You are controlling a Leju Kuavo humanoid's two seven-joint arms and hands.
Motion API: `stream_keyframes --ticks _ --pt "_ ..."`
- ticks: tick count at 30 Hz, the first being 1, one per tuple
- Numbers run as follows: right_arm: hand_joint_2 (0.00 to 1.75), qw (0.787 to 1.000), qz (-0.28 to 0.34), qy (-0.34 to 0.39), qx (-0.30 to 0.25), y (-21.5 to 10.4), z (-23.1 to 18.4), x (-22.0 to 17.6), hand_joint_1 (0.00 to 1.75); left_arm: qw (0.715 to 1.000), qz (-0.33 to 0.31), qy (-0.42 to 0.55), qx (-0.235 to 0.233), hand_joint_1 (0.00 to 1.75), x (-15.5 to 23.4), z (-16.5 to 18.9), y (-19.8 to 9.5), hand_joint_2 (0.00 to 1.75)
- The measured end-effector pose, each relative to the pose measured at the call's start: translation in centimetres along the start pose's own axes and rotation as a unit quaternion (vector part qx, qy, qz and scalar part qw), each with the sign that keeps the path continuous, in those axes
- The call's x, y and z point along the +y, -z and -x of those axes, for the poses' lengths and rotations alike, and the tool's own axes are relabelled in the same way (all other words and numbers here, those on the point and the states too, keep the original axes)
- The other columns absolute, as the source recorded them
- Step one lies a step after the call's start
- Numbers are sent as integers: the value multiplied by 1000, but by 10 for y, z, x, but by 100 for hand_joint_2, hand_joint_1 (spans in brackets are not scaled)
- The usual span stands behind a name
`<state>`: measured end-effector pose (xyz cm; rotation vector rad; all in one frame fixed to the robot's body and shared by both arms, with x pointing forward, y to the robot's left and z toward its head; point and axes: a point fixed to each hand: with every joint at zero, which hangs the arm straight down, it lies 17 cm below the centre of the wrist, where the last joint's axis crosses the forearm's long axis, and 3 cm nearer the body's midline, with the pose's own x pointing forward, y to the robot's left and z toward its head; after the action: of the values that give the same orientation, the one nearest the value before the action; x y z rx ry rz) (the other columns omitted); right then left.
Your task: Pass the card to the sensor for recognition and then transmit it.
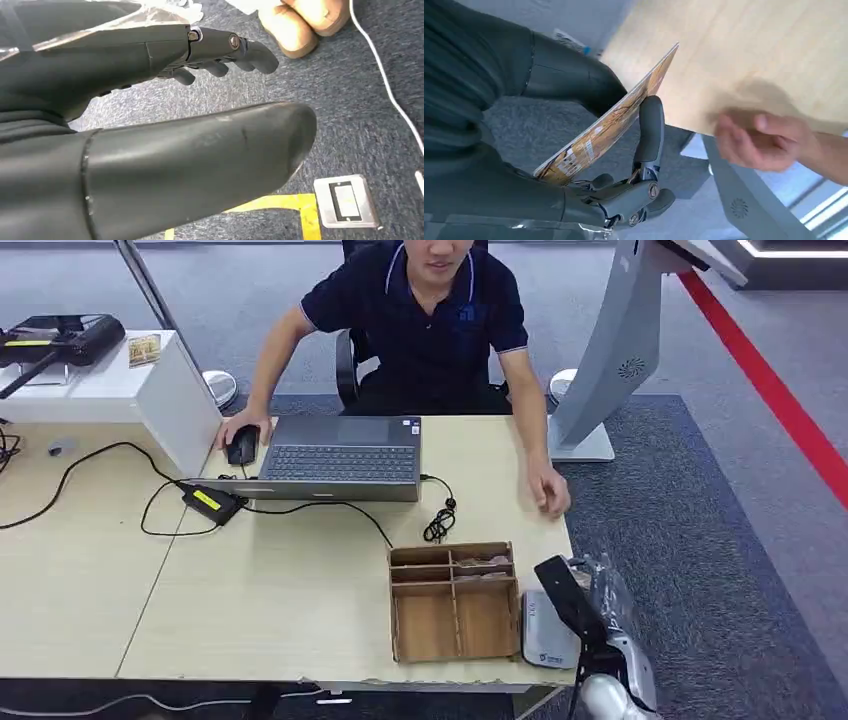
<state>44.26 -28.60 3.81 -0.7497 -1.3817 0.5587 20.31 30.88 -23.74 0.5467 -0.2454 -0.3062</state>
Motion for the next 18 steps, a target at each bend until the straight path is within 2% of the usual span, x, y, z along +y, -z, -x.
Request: stream_keyframes --ticks 10,18 --pt "175 996 50 41 -62 30 -73 -31 175 1000 2 9 -9 0 -2 -13 -4 0" --pt "175 991 55 72 -97 33 -120 -30 175 1000 7 16 -18 0 -5 -23 -6 0"
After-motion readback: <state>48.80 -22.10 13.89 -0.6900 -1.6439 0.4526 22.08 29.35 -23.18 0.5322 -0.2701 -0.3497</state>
